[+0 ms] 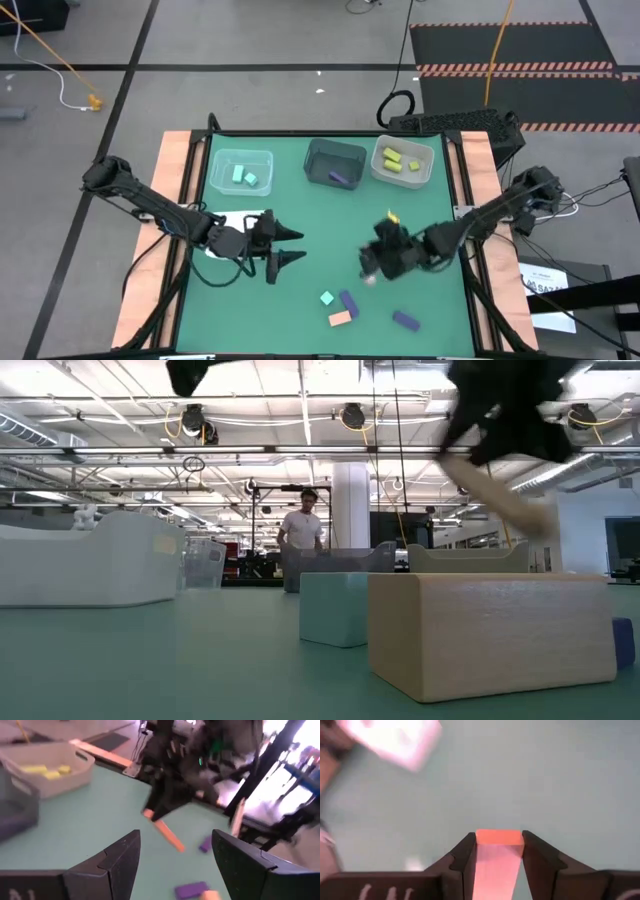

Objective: Sort & place blocks by color
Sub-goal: Put the right brown block into the white bin

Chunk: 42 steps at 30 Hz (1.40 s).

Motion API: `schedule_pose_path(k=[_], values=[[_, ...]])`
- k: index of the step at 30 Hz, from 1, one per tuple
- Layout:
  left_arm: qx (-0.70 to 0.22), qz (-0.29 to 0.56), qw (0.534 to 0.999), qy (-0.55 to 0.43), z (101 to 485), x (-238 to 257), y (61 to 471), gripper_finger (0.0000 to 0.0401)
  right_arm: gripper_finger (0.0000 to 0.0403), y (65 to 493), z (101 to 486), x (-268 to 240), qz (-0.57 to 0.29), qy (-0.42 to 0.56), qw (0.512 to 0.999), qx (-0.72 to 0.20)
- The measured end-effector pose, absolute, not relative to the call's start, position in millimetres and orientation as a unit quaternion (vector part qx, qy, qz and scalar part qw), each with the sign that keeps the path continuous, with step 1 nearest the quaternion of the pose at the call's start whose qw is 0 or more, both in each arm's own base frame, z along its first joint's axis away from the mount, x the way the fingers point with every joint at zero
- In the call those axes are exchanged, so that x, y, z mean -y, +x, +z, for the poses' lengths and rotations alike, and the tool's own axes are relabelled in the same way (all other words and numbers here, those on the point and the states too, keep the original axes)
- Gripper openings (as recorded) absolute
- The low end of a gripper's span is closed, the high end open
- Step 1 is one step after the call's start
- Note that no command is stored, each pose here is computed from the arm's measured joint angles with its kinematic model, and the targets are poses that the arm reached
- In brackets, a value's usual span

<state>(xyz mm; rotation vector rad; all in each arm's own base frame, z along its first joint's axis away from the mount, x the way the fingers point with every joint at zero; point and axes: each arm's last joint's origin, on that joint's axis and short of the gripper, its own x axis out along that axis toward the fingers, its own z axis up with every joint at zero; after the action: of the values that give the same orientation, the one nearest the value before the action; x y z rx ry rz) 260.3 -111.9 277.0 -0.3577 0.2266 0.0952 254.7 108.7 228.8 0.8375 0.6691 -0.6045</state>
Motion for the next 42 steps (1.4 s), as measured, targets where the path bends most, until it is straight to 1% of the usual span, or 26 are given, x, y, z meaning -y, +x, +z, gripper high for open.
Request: schedule_pose_path(k=[2, 5, 7, 11, 16, 19, 27, 33, 35, 37, 40, 42], values=[[-0.107, 0.045, 0.982, -0.146, 273.5, 112.6, 265.5, 0.0243, 0.0112, 270.8, 239.2, -96.4, -0.269, 0.399, 0.841, -0.249], [-0.094, 0.057, 0.985, -0.130, 267.6, 109.3, 277.8, 0.0243, 0.0112, 290.9, 254.6, -79.1, -0.241, 0.404, 0.866, -0.166], [-0.104, 0.071, 0.986, -0.111, 258.8, 106.3, 284.2, 0.0243, 0.0112, 301.5, 264.0, -67.5, -0.228, 0.408, 0.877, -0.115], [-0.105, 0.114, 0.985, -0.072, 249.5, 100.0, 292.9, 0.0243, 0.0112, 310.6, 277.2, -48.9, -0.228, 0.393, 0.890, -0.046], [-0.091, 0.205, 0.974, -0.015, 251.9, 91.4, 297.0, 0.0243, 0.0112, 313.5, 282.5, -36.6, -0.244, 0.359, 0.901, -0.019], [-0.077, 0.228, 0.971, 0.006, 257.8, 83.3, 300.4, 0.0243, 0.0112, 314.3, 285.5, -31.6, -0.257, 0.336, 0.906, -0.004], [-0.066, 0.289, 0.955, 0.003, 260.4, 47.4, 308.4, 0.0243, 0.0112, 316.8, 302.3, -24.2, -0.255, 0.259, 0.930, 0.054], [-0.062, 0.316, 0.947, -0.013, 260.5, 27.4, 311.0, 0.0241, 0.0112, 317.3, 305.4, -17.0, -0.265, 0.220, 0.937, 0.060], [-0.063, 0.308, 0.949, -0.015, 260.4, 25.0, 311.7, 0.0228, 0.0112, 317.5, 305.0, -14.7, -0.268, 0.212, 0.938, 0.057], [-0.064, 0.298, 0.952, -0.016, 260.2, 23.2, 312.4, 0.0201, 0.0112, 317.6, 304.4, -12.4, -0.270, 0.211, 0.938, 0.054], [-0.066, 0.284, 0.956, -0.018, 260.1, 21.7, 313.1, 0.0139, 0.0113, 318.0, 304.4, -9.9, -0.268, 0.208, 0.939, 0.052], [-0.069, 0.274, 0.959, -0.018, 259.8, 20.0, 313.7, 0.0090, 0.0128, 318.3, 304.2, -8.1, -0.264, 0.204, 0.942, 0.049]])
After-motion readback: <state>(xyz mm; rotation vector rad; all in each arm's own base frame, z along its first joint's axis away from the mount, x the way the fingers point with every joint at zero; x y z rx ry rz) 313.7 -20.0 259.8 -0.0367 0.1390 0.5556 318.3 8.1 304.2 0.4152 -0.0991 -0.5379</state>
